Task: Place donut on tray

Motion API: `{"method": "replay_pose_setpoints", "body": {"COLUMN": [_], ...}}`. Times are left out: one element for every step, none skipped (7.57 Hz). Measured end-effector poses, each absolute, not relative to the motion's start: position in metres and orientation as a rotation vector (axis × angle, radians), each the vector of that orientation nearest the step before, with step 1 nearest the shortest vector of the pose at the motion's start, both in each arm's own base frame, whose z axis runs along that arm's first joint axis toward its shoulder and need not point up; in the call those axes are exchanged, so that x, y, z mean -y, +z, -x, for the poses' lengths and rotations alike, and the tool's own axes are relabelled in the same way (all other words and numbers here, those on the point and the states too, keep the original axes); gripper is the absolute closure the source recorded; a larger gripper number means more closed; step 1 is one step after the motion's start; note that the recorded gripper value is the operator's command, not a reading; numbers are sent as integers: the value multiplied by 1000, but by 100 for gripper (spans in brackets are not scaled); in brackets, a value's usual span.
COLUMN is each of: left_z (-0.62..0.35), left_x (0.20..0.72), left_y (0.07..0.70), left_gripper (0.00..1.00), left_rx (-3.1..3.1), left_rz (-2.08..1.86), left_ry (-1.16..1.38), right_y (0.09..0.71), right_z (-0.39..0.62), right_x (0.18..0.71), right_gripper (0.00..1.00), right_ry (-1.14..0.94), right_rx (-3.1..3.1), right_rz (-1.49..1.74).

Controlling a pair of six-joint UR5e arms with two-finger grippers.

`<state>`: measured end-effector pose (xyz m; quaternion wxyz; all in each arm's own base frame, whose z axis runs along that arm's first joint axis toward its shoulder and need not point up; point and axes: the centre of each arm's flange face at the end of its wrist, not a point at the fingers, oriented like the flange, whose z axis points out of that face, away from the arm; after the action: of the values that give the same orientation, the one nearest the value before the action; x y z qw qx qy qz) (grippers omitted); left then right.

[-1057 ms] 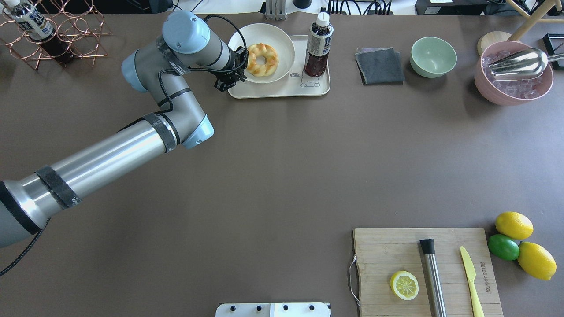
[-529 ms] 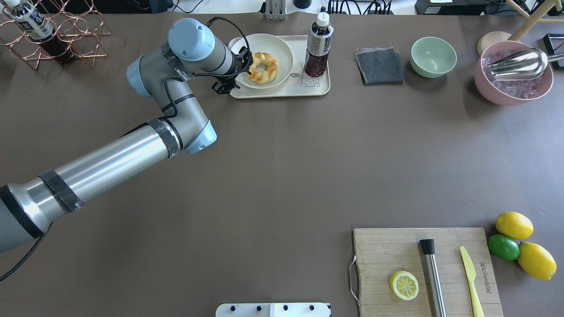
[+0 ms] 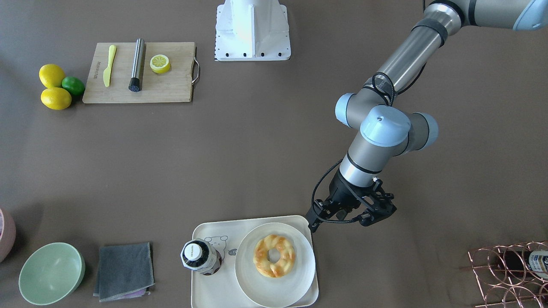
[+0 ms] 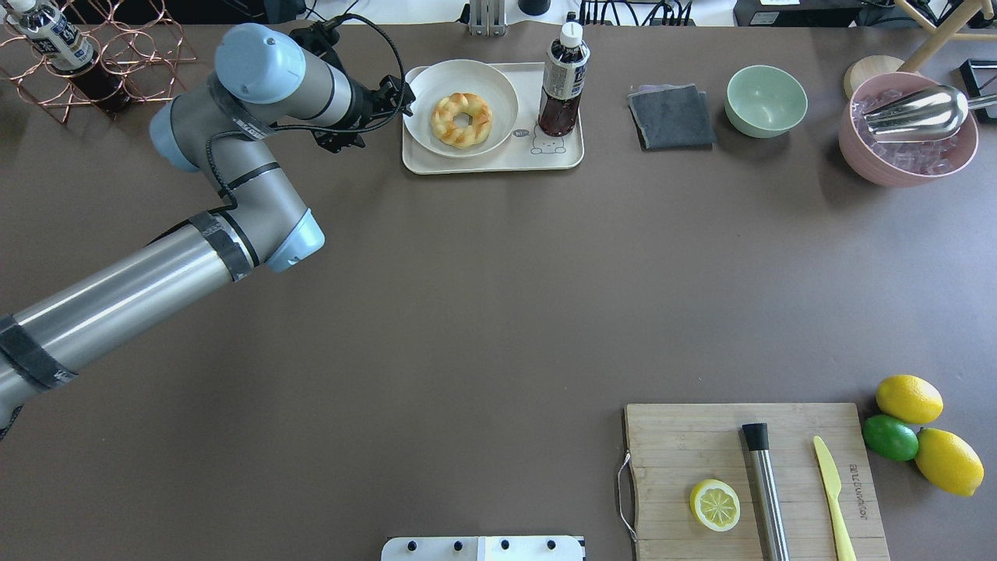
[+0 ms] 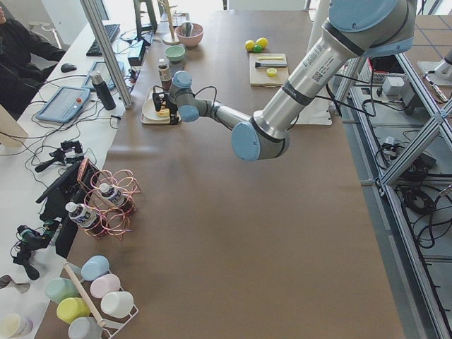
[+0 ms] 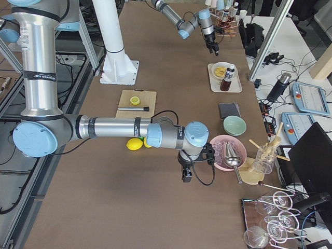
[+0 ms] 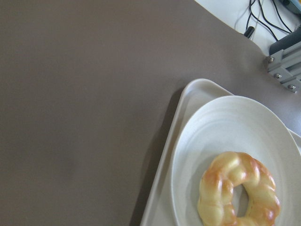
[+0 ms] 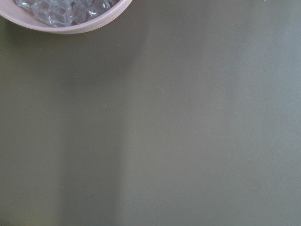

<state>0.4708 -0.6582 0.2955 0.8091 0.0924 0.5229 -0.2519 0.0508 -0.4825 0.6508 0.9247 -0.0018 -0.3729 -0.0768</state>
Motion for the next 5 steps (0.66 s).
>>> {"method": "replay_pose_setpoints", "body": {"left_z": [-440, -399, -349, -290, -236], "left_x": [660, 665, 671, 677, 666], "left_y": [316, 340, 361, 372, 382], "left_gripper": [2, 2, 2, 2, 2], "left_rx": [-1095, -1071, -1060, -1043, -1005], "left_rz": [-252, -288, -280, -277, -287], "left_ry": [-452, -383, -353, -337, -281], "right_y": [650, 650, 650, 649, 648], "right_z": [-52, -53, -53, -53, -52], "right_x": [482, 482, 482, 481, 482], "right_gripper": [0, 0, 0, 0, 0], "right_ry": [-154, -152, -152, -152, -152], "right_rx": [769, 773, 774, 777, 787], "right_rz": [1, -1, -2, -4, -7]}}
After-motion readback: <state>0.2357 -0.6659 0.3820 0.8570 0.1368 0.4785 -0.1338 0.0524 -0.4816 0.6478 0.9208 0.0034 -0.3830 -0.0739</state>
